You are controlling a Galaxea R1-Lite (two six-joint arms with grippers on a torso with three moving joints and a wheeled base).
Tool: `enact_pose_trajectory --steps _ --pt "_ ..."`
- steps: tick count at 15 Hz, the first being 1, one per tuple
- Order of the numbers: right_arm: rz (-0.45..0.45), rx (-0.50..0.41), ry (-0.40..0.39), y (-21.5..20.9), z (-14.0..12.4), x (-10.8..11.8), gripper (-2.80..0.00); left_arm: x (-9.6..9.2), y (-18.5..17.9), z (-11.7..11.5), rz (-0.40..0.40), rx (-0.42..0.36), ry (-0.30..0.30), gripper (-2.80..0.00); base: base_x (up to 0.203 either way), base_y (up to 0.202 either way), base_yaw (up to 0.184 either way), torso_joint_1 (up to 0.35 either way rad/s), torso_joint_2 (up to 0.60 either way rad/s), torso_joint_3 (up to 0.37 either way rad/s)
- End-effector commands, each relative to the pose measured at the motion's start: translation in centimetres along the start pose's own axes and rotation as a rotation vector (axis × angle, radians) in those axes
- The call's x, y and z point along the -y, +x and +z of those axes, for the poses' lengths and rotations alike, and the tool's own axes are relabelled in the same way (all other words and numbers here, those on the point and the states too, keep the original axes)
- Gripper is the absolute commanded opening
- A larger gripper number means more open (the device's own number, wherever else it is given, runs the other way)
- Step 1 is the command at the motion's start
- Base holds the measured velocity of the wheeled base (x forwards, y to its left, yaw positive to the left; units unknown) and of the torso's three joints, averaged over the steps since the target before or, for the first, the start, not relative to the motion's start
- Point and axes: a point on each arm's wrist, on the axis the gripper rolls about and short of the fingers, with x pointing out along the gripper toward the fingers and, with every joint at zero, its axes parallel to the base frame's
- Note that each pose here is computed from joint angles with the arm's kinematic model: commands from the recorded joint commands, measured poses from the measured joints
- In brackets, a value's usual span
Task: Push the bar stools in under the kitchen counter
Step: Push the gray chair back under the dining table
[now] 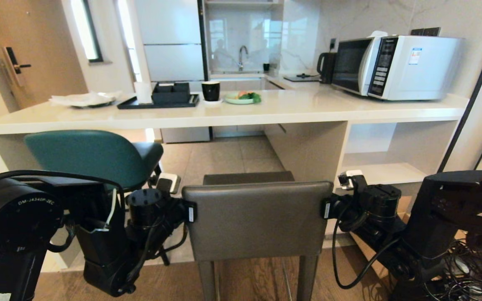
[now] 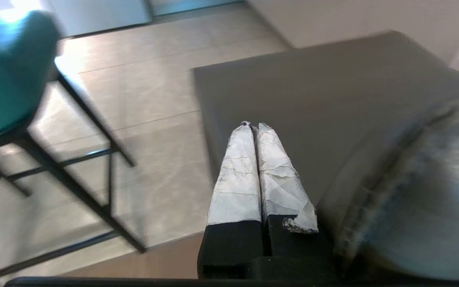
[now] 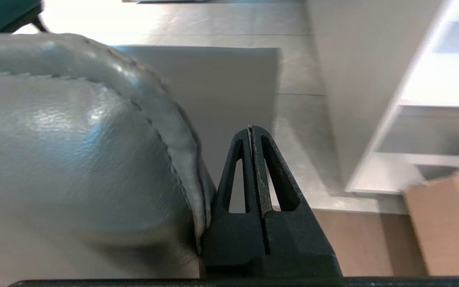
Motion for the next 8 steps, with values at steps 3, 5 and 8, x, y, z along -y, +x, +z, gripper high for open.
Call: enact_pose_trajectory --steps 3,5,8 --pt "0.017 0.025 -0.002 0.31 0.31 -0.6 -2.8 -0.09 -0.19 0.2 0.002 0.009 0.0 -2.8 0.0 0.0 0.0 0.0 0.0 0.0" --pt "0.017 0.024 -0.002 0.31 0.27 -0.6 -2.8 0.01 -0.19 0.16 0.0 0.008 0.001 -2.8 0.0 0.0 0.0 0.0 0.0 0.0" --pt "0.016 0.017 -0.001 0.35 0.02 -0.59 -2.8 0.28 -0.26 -0.01 -0.007 0.002 0.005 -2.8 0.0 0.0 0.0 0.0 0.0 0.0"
